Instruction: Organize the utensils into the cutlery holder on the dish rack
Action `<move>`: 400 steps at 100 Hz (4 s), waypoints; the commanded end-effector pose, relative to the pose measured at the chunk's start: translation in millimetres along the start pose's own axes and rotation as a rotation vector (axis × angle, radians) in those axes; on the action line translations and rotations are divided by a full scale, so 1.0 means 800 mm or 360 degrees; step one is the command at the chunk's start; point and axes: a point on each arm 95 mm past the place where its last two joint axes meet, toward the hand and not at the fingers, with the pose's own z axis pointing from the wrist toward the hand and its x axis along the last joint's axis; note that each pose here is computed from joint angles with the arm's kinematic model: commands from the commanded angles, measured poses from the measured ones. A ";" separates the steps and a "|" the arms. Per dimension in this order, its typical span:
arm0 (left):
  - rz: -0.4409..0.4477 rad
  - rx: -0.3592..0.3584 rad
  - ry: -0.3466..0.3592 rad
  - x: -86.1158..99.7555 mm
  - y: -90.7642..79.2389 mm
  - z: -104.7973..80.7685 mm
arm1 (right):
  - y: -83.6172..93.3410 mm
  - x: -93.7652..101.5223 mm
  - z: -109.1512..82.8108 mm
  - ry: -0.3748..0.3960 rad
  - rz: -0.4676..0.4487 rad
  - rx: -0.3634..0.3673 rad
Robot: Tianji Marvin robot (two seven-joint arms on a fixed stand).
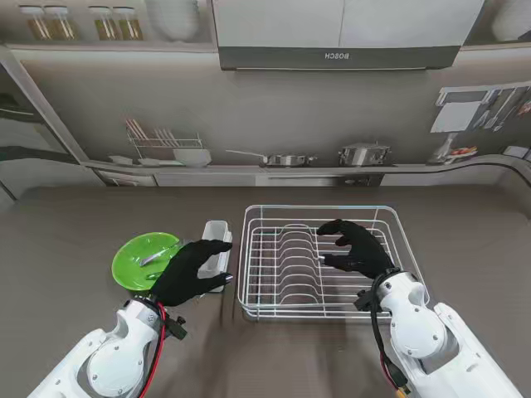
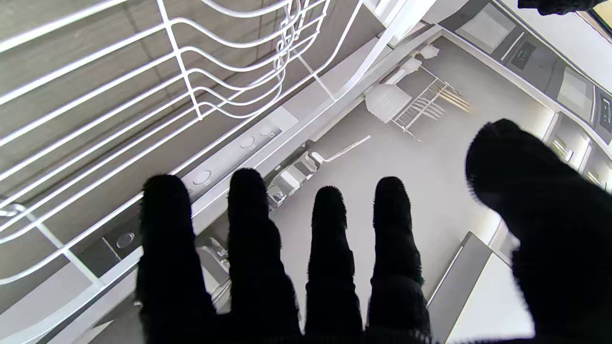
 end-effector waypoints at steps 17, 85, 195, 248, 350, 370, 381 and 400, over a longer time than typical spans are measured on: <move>-0.0001 -0.0015 0.0002 0.002 0.001 0.000 | -0.006 0.001 -0.002 0.0005 0.0007 0.0033; 0.0465 -0.0045 -0.0009 -0.004 -0.072 0.031 | -0.009 0.002 0.000 0.0017 0.0030 0.0049; 0.1075 -0.0512 -0.0019 -0.060 -0.075 0.115 | -0.010 -0.004 0.006 0.0002 0.0082 0.0046; 0.1184 -0.0649 -0.0015 -0.077 -0.064 0.134 | -0.012 -0.005 0.008 -0.0004 0.0108 0.0047; 0.1247 -0.0675 0.0101 -0.093 -0.037 0.160 | -0.011 -0.008 0.009 -0.0029 0.0157 0.0033; 0.1254 -0.0648 0.0121 -0.096 -0.030 0.163 | -0.011 -0.008 0.010 -0.0037 0.0164 0.0030; 0.1248 -0.0648 0.0124 -0.097 -0.026 0.163 | -0.011 -0.009 0.010 -0.0040 0.0168 0.0028; 0.1229 -0.0655 0.0130 -0.095 -0.025 0.162 | -0.011 -0.009 0.010 -0.0044 0.0174 0.0028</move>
